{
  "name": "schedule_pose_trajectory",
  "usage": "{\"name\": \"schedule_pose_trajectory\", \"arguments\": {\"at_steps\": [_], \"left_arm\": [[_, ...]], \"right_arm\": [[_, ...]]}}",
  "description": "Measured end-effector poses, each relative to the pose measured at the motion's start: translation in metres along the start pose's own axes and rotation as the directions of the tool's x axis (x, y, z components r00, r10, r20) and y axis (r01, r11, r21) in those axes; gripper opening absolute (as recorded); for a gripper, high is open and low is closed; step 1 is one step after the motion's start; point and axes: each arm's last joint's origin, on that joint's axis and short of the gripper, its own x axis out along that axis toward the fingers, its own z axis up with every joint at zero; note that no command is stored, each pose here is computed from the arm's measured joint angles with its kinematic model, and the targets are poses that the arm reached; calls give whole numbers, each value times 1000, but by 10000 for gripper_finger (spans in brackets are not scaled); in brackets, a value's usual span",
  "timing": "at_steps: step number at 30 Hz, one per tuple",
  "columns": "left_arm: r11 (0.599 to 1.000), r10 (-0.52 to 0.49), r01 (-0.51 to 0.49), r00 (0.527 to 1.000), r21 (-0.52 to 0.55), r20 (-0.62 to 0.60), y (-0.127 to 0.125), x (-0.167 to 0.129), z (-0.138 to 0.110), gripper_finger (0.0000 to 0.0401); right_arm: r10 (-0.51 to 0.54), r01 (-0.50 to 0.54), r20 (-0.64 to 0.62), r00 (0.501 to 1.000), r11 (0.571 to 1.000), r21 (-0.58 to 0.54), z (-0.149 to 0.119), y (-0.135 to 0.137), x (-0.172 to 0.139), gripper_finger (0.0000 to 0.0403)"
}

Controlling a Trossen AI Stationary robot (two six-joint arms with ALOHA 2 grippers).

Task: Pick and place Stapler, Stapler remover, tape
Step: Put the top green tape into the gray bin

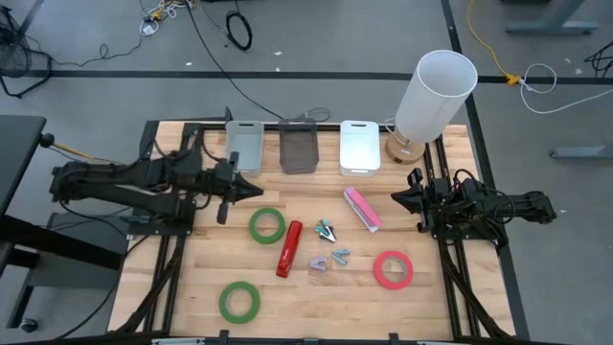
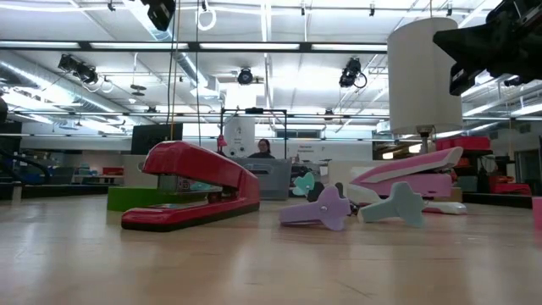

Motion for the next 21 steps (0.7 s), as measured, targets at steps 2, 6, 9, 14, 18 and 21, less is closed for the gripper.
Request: {"name": "schedule_pose_trajectory", "arguments": {"at_steps": [2,6,9,14,18,21], "left_arm": [[1000,6,-6,997,-4,-77,0,3,4,9],[1000,16,-19,973,-11,-228,0,11,8,9],[1000,21,-27,949,-14,-314,0,18,9,9],[998,24,-41,926,-37,-377,2,34,5,9],[993,27,-75,903,-94,-430,3,47,-3,9],[987,28,-98,886,-127,-463,4,57,-9,9]], "right_arm": [[0,0,0,1000,1000,0,0,0,0,16],[0,0,0,1000,1000,0,0,0,0,16],[0,0,0,1000,1000,0,0,0,0,16],[0,0,0,1000,1000,0,0,0,0,16],[0,0,0,1000,1000,0,0,0,0,16],[0,0,0,1000,1000,0,0,0,0,16]]}}
